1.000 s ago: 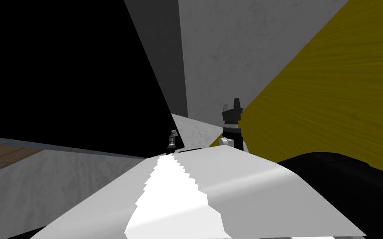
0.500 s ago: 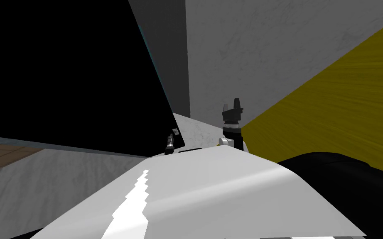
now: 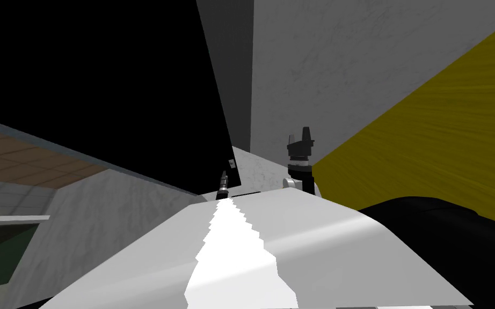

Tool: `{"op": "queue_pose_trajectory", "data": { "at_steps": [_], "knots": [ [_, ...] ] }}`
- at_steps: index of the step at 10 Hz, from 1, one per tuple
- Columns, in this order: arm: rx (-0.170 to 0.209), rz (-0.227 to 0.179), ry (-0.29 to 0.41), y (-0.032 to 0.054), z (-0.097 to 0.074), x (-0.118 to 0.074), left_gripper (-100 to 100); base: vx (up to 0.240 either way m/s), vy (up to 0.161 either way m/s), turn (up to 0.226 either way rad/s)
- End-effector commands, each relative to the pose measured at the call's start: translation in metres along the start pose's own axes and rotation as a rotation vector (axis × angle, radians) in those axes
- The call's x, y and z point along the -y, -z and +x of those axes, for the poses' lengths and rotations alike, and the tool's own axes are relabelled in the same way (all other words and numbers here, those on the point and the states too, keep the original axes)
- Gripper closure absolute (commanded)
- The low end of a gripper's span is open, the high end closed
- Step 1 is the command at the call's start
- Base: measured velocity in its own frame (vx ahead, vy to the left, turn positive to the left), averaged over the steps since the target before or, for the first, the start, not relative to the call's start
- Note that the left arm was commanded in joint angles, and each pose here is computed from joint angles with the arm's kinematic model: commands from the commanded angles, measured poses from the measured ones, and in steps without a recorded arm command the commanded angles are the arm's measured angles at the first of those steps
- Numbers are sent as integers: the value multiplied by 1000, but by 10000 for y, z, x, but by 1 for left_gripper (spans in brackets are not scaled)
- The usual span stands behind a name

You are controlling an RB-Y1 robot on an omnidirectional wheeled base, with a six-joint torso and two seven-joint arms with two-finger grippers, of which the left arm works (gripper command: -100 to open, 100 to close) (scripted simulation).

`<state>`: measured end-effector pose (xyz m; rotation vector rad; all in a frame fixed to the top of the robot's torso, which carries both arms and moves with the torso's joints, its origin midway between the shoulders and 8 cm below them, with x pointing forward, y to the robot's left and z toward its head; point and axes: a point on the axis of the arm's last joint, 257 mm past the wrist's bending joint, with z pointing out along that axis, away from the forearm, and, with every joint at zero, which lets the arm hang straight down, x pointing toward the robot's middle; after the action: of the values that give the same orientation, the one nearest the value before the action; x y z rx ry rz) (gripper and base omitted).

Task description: Push the door open

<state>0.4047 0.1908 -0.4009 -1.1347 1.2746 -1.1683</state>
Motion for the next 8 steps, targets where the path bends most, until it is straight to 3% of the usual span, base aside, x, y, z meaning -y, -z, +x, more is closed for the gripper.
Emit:
{"op": "queue_pose_trajectory", "data": {
  "at_steps": [1,7,8],
  "knots": [
    [-27,0,6,49,200,16,-100,-79,2,175],
    [-96,9,79,172,971,168,-100,-67,3,170],
    [-90,7,70,154,873,154,-100,-29,-2,27]
  ]
}}
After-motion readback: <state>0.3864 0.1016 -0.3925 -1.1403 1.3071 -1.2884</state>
